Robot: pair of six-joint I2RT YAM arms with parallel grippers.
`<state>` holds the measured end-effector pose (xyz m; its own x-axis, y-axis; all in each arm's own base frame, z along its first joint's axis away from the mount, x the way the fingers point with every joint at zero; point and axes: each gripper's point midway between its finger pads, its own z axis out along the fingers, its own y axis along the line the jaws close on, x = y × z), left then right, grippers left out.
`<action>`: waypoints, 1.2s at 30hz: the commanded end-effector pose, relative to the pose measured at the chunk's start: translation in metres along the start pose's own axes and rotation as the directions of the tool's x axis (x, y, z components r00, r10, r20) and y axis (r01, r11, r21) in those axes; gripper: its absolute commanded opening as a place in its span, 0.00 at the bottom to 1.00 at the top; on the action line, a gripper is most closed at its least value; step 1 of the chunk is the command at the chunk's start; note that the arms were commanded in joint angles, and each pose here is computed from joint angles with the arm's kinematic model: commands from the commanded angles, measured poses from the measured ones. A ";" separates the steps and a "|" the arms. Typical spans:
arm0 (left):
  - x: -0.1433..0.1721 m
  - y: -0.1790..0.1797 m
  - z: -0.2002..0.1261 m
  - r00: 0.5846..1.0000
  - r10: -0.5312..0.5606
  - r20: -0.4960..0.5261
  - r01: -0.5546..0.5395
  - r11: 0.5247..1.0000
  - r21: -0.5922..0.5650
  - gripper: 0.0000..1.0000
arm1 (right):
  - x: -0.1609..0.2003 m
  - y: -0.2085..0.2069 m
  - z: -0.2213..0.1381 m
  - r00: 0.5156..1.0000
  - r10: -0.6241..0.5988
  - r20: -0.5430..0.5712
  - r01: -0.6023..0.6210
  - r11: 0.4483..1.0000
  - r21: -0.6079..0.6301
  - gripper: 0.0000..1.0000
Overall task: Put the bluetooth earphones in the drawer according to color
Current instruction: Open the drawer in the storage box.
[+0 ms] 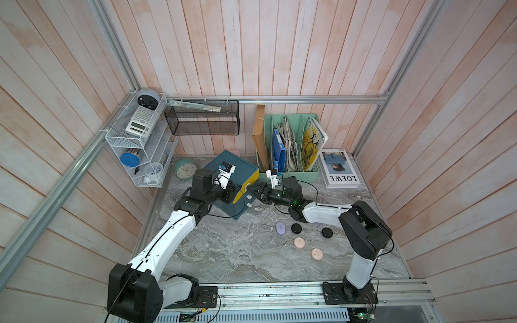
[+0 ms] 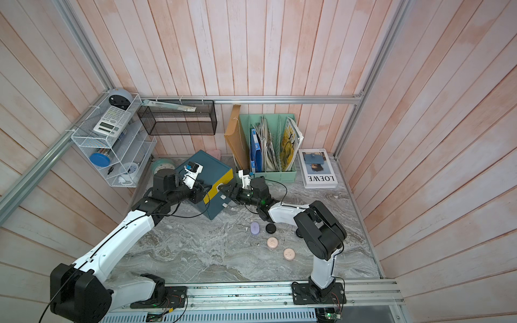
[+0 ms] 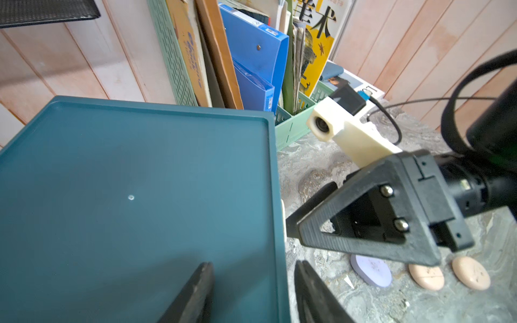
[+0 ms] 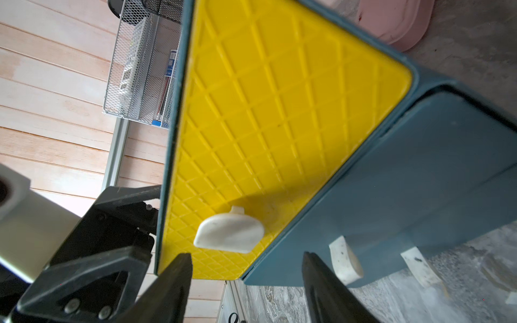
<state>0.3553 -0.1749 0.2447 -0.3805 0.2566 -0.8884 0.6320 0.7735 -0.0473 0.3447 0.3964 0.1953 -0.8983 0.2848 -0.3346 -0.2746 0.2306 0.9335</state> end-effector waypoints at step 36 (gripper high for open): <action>0.054 0.025 0.006 0.973 0.062 -0.220 -0.097 0.983 -0.155 0.54 | -0.006 0.011 0.019 0.992 0.117 -0.041 -0.117 0.993 0.013 0.59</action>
<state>0.3608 -0.1631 0.2374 -0.3372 0.3792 -0.8617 0.5869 0.8004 0.1226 0.3544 0.4081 0.2072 -0.9286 0.2851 -0.2374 -0.1794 0.2149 0.9600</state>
